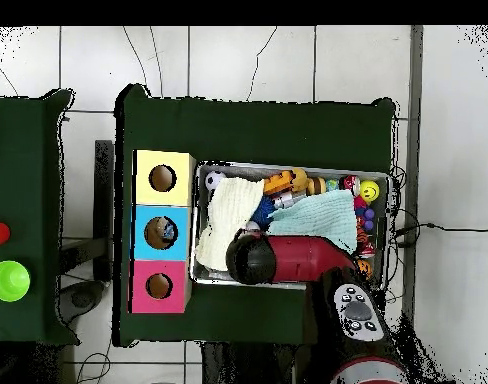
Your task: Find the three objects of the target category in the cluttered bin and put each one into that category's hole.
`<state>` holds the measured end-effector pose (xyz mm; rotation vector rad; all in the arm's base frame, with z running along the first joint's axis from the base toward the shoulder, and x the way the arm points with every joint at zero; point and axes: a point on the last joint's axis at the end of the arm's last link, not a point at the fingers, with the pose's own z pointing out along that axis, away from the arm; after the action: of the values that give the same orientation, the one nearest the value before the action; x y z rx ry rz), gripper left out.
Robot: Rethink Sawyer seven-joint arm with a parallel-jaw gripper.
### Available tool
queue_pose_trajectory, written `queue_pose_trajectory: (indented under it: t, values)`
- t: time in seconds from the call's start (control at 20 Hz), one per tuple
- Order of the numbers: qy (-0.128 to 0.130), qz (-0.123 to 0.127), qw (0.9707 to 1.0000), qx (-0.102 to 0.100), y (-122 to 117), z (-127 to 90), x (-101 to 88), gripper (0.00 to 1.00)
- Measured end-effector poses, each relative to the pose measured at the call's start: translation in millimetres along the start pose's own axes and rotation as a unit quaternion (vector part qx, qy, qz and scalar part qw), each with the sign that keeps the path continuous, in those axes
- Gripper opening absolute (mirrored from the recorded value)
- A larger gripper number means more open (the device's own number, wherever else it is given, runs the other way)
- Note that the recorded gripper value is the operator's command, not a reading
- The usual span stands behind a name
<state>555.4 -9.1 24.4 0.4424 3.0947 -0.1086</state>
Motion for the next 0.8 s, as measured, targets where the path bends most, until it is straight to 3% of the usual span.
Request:
queue_pose_trajectory:
  t: [0.8]
  values:
    - [0.004, -0.006, 0.9999, -0.014, 76.5, -15.4, 13.2, 0.0]
